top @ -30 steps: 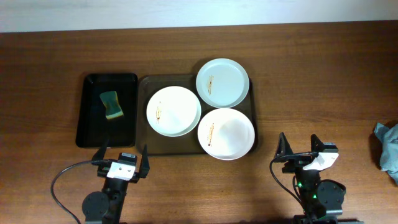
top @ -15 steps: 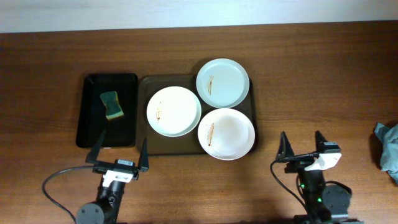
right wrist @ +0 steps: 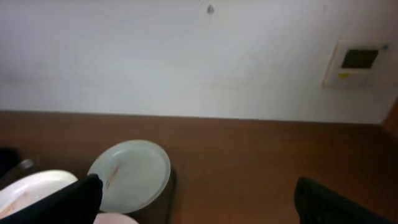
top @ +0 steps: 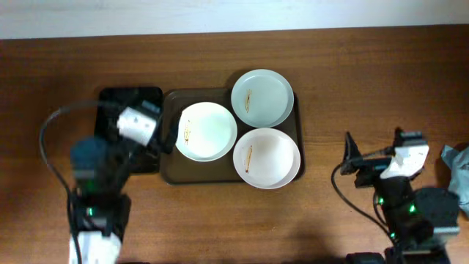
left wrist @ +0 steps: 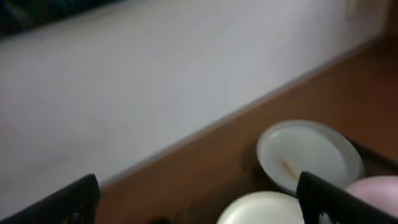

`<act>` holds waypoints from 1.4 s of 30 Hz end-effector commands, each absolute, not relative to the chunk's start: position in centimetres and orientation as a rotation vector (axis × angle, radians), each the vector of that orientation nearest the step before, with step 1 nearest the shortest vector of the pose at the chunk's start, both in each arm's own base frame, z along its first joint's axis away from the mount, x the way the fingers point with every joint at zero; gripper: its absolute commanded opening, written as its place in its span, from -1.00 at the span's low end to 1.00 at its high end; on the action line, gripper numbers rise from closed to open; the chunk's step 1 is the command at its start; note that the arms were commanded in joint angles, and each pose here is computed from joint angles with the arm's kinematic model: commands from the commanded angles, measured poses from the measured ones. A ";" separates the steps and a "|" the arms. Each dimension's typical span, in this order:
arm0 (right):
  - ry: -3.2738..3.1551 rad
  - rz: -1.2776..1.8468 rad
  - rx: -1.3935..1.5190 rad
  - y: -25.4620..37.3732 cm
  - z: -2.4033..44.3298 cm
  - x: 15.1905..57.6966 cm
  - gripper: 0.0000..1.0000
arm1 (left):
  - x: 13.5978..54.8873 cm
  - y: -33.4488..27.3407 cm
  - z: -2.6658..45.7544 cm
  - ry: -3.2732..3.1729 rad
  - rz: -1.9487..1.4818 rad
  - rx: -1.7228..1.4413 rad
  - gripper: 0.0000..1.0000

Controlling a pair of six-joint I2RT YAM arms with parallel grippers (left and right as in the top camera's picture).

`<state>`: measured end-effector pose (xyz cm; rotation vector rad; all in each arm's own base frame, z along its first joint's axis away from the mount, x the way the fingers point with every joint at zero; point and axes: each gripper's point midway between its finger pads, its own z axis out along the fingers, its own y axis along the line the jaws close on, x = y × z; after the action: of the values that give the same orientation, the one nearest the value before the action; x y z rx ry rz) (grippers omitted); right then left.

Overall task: Clean dirty plates on tray and stack at the side
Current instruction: 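Grasp the green-yellow sponge with left gripper and a plate rim with right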

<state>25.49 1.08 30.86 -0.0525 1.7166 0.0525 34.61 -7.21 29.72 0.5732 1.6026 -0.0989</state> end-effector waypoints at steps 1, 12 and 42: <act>1.766 0.049 -0.075 1.3 32.8 26.2 0.97 | 37.0 -8.2 31.2 1.699 -0.182 0.624 0.98; 2.142 0.272 -0.174 4.5 33.0 31.3 0.97 | 37.2 -8.9 30.8 2.288 -0.452 0.628 0.98; 2.497 0.417 -0.202 23.1 17.7 40.5 0.82 | 46.7 7.0 1.8 2.896 -0.022 -0.461 -0.23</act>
<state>40.25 23.27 17.27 -0.2055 2.5062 0.4381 46.60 7.38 2.20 -0.4600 2.8846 -0.0042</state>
